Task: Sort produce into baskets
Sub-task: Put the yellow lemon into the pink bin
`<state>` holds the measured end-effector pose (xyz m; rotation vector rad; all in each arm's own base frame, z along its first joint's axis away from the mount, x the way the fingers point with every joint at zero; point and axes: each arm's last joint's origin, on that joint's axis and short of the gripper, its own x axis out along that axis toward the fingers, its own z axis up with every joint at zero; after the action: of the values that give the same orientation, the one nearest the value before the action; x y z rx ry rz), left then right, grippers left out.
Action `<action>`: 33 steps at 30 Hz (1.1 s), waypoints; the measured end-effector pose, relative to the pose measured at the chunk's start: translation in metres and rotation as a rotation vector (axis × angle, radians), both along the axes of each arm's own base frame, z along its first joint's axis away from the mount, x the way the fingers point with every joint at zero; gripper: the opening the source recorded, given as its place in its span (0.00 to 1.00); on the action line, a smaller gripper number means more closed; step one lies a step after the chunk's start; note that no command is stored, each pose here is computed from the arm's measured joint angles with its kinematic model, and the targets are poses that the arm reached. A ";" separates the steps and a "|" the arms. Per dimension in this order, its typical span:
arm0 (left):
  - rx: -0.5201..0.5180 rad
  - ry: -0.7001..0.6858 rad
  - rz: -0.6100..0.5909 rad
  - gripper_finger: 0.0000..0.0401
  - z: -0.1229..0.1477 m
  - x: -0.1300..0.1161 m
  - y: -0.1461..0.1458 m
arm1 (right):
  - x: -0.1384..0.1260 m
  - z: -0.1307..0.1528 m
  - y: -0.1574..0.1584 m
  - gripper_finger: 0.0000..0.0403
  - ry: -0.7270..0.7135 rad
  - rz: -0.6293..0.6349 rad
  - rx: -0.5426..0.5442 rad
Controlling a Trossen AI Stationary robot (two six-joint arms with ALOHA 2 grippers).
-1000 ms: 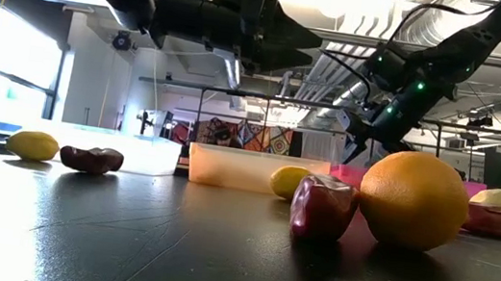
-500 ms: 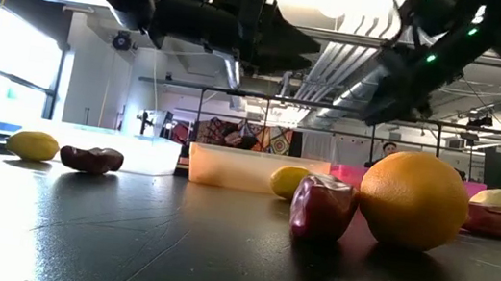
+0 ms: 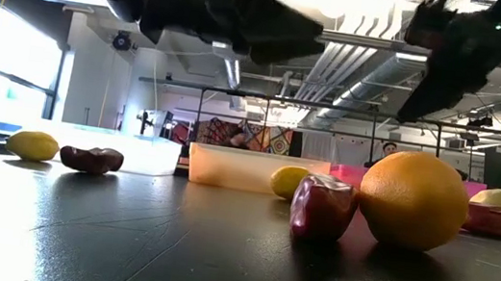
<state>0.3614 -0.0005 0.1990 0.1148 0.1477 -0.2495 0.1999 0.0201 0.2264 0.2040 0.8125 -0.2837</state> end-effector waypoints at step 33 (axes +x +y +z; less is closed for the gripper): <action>-0.083 0.031 -0.052 0.45 -0.044 -0.041 -0.026 | 0.048 -0.067 0.130 0.74 -0.152 0.531 -0.006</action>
<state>0.3201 -0.0261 0.1552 0.0323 0.1650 -0.3093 0.2480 0.1498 0.1597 -0.0006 0.6869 0.2269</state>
